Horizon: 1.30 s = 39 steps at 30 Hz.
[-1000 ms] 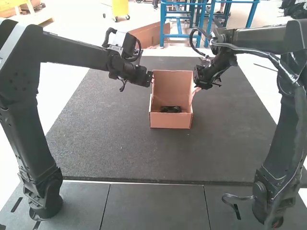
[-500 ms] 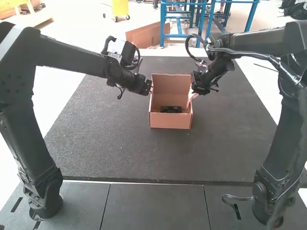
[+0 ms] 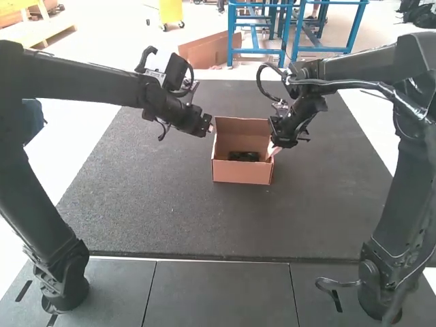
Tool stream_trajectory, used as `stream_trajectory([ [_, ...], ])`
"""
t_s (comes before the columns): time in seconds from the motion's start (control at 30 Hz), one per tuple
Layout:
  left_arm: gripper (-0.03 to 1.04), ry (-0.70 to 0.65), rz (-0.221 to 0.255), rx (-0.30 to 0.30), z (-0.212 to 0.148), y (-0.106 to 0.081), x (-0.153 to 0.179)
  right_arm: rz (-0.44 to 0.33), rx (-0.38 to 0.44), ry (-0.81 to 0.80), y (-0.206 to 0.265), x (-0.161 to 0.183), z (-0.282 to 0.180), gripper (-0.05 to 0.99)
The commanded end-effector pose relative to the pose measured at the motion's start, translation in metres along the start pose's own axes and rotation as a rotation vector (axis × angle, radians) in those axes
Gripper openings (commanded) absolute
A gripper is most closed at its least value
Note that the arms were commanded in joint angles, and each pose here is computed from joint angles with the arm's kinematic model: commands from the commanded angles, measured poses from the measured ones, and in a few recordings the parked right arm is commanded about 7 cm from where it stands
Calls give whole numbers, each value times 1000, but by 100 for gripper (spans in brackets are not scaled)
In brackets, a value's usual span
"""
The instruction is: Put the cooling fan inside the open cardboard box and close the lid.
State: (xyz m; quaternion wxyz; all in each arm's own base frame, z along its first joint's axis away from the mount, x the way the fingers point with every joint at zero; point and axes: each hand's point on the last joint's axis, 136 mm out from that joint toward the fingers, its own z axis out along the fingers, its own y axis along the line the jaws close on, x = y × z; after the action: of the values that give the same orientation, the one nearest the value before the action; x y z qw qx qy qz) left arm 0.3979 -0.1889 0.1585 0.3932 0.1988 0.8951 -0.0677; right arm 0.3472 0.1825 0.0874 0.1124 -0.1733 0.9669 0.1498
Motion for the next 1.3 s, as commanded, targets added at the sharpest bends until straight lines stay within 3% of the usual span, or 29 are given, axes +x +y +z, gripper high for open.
stream_trajectory([
  [0.0, 97, -30, 47, 2, -18, 0, -9, -66, 62, -23, -2, 3, -13, -1],
  [0.1, 97, -28, 53, -17, -26, 8, -9, -73, 106, -25, -10, 3, -12, -1],
  [0.17, 97, -44, 44, -25, -32, 12, -13, -74, 107, -29, -10, 2, -13, 7],
  [0.43, 97, -142, 37, -38, -44, 15, -41, -68, 97, -106, -6, -23, -34, 90],
  [0.57, 97, -213, 39, -48, -46, 15, -63, -83, 63, -160, 5, -36, -51, 91],
  [0.77, 97, -265, 36, -66, -36, 13, -87, -75, 75, -286, -4, -44, -88, 91],
  [1.0, 97, -274, 65, -28, -14, -14, -100, -44, 203, -517, -35, -51, -134, 91],
  [1.27, 97, -248, 84, -3, 16, -33, -100, 55, 302, -593, -79, -35, -160, 91],
])
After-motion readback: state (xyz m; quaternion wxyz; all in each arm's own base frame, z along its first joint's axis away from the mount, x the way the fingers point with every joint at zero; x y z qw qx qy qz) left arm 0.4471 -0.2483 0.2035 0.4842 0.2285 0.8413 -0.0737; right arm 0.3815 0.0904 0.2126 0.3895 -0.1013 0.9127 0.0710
